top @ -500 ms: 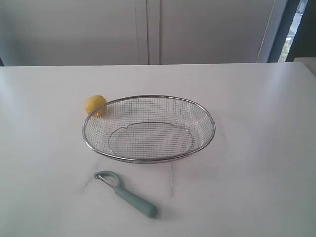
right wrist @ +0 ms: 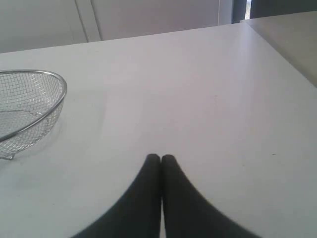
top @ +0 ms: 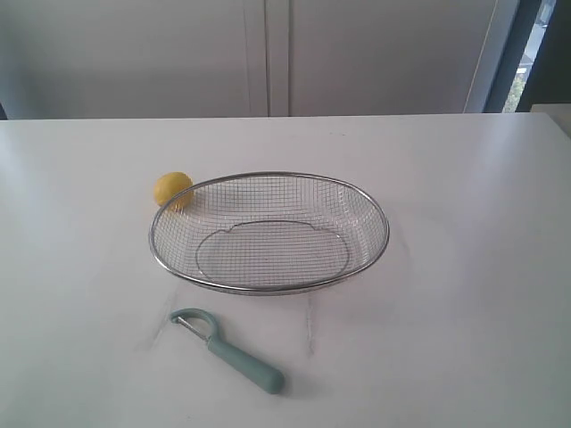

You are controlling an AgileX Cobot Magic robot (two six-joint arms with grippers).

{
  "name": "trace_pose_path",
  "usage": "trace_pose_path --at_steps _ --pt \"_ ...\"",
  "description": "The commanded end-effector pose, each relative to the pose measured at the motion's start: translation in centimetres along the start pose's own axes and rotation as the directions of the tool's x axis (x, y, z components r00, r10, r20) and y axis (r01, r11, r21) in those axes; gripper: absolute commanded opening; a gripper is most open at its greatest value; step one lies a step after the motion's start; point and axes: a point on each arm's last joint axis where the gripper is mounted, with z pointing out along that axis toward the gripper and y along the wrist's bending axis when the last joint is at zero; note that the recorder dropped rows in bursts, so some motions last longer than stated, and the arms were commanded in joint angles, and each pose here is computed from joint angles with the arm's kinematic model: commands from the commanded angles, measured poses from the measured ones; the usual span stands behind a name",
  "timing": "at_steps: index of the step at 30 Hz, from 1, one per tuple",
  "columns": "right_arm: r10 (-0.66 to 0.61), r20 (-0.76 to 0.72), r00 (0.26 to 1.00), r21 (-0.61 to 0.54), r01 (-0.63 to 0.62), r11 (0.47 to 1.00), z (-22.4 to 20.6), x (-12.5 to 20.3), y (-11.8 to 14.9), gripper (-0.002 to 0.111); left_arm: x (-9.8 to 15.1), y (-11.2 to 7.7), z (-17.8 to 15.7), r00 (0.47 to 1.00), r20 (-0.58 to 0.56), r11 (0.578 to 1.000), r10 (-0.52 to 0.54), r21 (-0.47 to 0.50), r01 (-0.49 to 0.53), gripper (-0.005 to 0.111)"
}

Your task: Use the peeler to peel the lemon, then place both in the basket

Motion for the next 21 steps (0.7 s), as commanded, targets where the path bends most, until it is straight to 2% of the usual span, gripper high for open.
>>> trace_pose_path --at_steps 1,11,16,21 --pt "-0.021 0.020 1.000 0.005 0.021 1.000 0.0 -0.1 0.0 0.000 0.0 -0.1 0.0 1.000 0.007 1.000 -0.014 0.009 0.014 0.000" --pt "-0.019 0.142 0.990 -0.014 0.021 1.000 -0.1 -1.2 0.2 0.000 0.0 -0.1 0.0 1.000 0.007 1.000 -0.014 0.009 0.014 0.000" --pt "-0.015 0.267 0.963 -0.032 0.024 0.999 -0.3 -2.4 0.3 0.000 0.0 -0.1 0.0 1.000 0.007 1.000 -0.014 0.009 0.014 0.000" --pt "-0.006 0.435 0.900 -0.056 0.034 0.998 -0.9 -3.9 0.6 0.000 0.0 -0.1 0.0 1.000 0.007 1.000 -0.014 0.009 0.014 0.000"
